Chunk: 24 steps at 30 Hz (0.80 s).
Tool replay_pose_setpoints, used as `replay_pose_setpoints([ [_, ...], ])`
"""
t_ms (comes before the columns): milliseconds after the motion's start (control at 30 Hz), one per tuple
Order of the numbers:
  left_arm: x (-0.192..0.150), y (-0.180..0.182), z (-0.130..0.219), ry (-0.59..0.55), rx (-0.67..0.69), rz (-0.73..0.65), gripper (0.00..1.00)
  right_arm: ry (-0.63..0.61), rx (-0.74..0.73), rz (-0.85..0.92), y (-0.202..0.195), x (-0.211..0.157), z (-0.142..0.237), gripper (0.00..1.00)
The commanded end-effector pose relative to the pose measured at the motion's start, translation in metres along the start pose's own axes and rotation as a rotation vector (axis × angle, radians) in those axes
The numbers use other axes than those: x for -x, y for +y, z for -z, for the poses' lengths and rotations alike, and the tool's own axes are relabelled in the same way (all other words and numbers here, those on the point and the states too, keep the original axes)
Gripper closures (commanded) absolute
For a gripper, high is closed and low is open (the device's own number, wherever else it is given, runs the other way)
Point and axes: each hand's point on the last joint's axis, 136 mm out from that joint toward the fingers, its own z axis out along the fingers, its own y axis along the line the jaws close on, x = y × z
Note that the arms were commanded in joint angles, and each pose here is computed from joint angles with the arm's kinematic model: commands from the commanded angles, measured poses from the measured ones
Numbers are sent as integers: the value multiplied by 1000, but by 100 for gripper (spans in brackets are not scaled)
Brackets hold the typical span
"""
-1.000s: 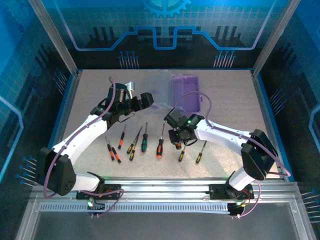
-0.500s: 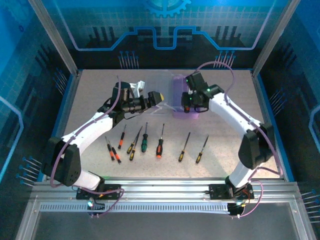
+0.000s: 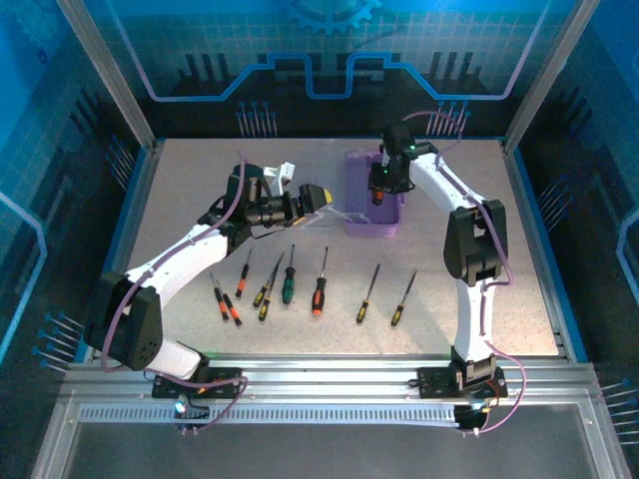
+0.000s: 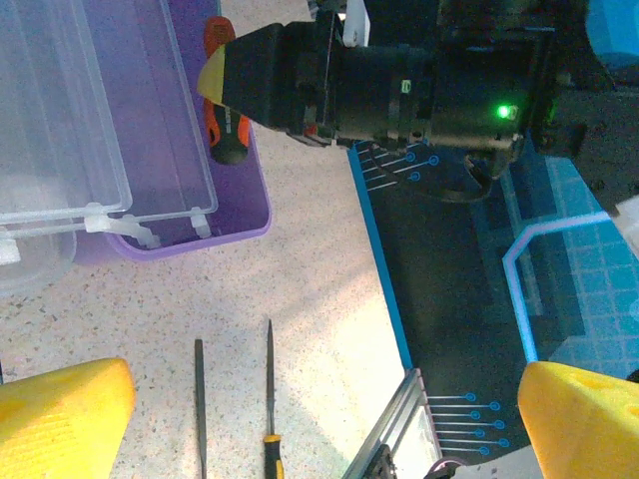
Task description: Pack the tool kit
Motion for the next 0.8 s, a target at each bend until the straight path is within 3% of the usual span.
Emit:
replay_pose_setpoints([
  [0, 2, -14, 9, -18, -15, -55, 1, 50, 27, 32, -1, -1, -4, 76],
  [467, 1, -7, 7, -20, 8, -56, 1, 182, 31, 16, -7, -24, -63, 75],
  [767, 1, -5, 6, -15, 19, -58, 1, 224, 22, 24, -9, -28, -76, 69],
])
